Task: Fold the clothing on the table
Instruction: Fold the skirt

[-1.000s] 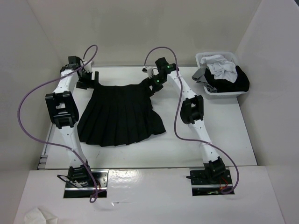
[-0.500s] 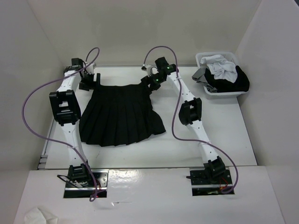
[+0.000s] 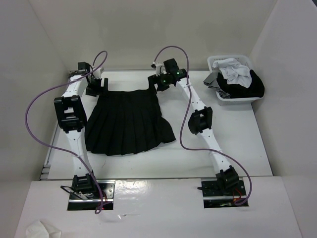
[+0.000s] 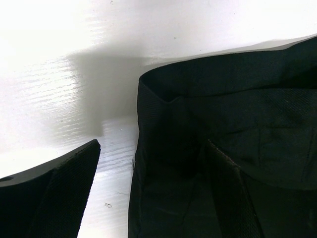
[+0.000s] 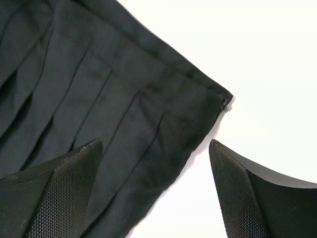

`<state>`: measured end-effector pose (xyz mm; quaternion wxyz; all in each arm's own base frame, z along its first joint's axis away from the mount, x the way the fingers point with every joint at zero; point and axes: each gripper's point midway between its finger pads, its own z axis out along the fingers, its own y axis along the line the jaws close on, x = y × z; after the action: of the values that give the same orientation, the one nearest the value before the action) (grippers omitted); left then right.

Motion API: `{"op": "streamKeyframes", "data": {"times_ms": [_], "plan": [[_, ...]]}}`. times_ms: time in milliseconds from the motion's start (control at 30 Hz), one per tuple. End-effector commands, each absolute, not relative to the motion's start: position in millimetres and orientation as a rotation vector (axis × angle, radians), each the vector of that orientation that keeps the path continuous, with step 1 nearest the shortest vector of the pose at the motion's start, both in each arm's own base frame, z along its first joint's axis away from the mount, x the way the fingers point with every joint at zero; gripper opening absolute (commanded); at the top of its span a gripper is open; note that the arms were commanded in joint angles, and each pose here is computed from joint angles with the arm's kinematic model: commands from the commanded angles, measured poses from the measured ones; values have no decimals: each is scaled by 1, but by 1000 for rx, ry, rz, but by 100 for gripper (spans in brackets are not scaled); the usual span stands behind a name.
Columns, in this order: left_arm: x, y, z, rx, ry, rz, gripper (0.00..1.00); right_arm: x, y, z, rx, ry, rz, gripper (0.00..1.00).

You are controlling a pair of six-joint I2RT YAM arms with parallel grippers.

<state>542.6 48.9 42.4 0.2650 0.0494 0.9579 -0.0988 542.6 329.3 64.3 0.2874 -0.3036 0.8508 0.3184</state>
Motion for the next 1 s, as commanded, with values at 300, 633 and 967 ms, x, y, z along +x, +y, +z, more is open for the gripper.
{"op": "streamKeyframes", "data": {"times_ms": [300, 633, 967], "plan": [[543, 46, 44, 132, 2557, -273, 90, 571, 344, 52, -721, 2215, 748, 87], [550, 47, 49, 137, 2529, -263, 88, 594, 329, 43, -656, 2205, 577, 75], [555, 42, 44, 134, 2536, -317, 31, 595, 330, 39, -650, 2208, 545, 32]]}}
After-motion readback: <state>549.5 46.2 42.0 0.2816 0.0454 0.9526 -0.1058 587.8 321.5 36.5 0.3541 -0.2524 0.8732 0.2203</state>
